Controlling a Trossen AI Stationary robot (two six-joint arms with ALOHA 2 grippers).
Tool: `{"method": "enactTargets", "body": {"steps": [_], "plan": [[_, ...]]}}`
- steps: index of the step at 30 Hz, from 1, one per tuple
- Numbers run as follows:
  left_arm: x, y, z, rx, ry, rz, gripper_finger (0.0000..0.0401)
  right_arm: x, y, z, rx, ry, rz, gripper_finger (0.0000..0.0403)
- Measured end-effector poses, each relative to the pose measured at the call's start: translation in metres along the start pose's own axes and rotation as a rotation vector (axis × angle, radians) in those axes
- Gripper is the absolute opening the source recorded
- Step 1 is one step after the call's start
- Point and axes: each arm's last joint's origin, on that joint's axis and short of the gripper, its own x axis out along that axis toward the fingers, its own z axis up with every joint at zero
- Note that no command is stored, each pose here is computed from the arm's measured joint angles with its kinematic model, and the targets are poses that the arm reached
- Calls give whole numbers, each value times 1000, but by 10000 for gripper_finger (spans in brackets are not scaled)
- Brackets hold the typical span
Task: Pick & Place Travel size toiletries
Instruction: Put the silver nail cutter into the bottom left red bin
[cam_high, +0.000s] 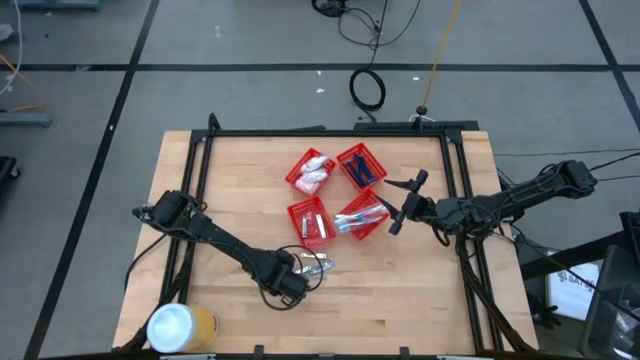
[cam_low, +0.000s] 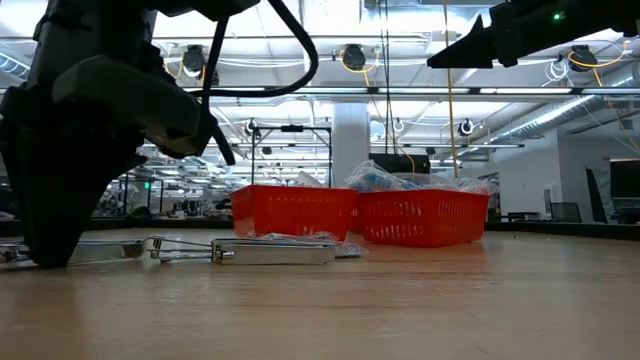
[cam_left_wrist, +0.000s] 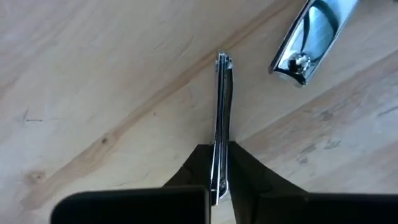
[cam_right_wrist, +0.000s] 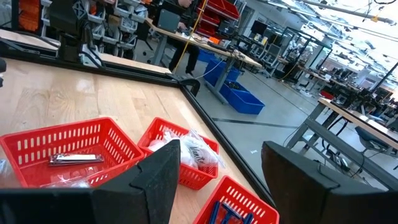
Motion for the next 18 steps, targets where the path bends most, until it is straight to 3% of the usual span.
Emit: {"method": "enactTargets", "body": {"steps": [6, 10, 14, 18], "plan": [[-4, 8, -2, 45, -5, 51, 27, 0, 0, 0, 0, 0, 0, 212], [-23, 18, -6, 53, -72, 73, 10, 0, 0, 0, 0, 0, 0, 212], [-51, 28, -10, 61, -226, 28, 20, 0, 0, 0, -1, 1, 0, 212], [-84, 40, -12, 77, -471, -32, 17, 0, 0, 0, -1, 1, 0, 212]]}}
